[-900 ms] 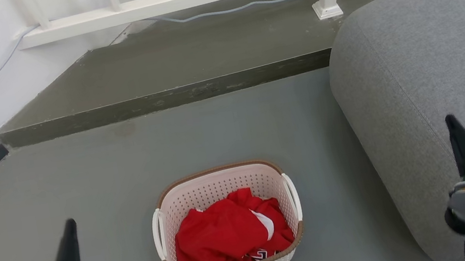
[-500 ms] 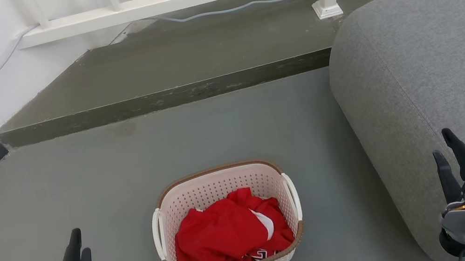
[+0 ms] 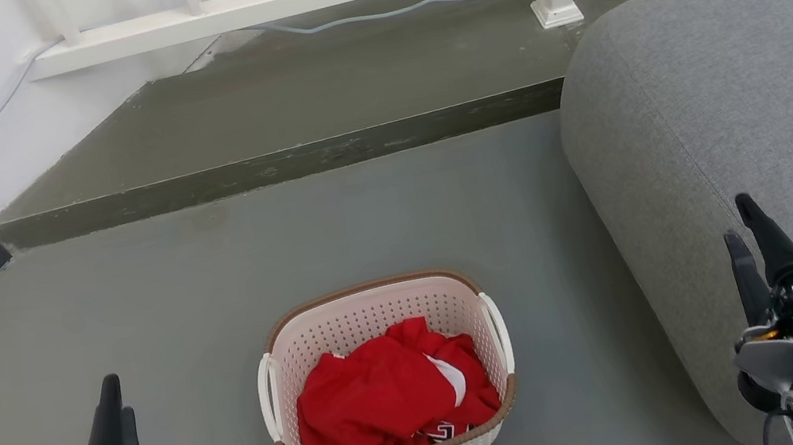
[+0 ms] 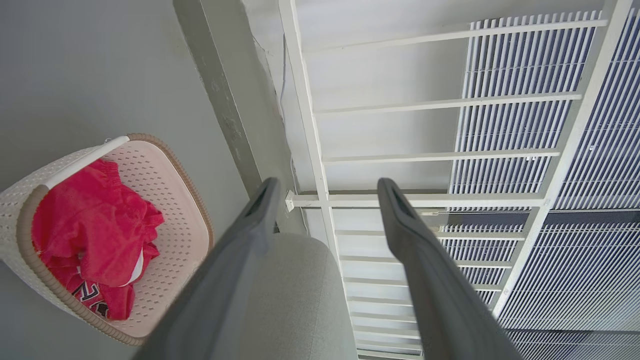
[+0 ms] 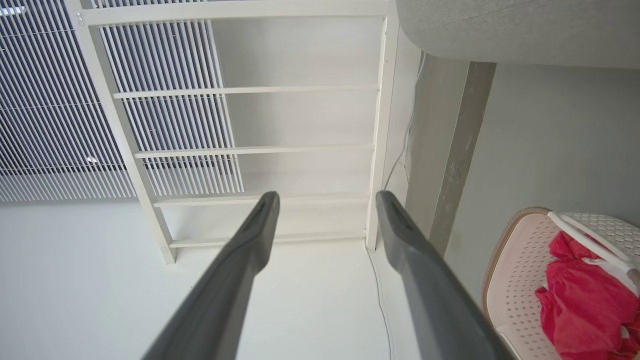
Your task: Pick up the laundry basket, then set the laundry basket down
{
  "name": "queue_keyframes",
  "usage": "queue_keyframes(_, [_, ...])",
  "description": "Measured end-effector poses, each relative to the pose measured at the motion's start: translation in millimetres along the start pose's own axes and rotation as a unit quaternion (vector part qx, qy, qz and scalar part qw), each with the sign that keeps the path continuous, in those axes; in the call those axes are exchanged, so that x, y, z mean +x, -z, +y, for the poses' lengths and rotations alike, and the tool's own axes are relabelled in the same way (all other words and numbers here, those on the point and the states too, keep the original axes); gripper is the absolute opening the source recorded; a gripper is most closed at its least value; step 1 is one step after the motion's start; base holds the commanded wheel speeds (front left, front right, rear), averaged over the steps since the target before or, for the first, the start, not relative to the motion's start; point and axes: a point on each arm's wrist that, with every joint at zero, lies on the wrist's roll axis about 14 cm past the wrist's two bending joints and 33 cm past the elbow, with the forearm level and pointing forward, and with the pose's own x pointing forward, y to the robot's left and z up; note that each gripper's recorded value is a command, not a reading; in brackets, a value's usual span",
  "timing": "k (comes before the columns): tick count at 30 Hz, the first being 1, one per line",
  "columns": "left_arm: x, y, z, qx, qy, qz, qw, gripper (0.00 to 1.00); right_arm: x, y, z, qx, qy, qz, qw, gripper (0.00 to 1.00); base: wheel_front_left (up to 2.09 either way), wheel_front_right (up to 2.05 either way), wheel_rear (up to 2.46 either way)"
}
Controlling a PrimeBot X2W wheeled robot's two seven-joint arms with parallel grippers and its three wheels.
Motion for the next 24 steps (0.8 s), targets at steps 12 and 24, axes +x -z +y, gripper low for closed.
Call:
queue_keyframes(12, [3.9, -3.4, -13.6, 0.084, 0.02, -0.003, 0.996, 1.0, 8.1, 12.9, 20.0, -0.083, -0.03, 0.018, 0.996, 1.0, 0.0, 0.0, 0.0])
queue_keyframes(24, [6.8, -3.7, -21.3, 0.202, 0.034, 0.0, 0.979, 1.0, 15.2, 31.7, 37.2, -0.203, -0.066, 0.046, 0.976, 1.0, 0.0, 0.0, 0.0])
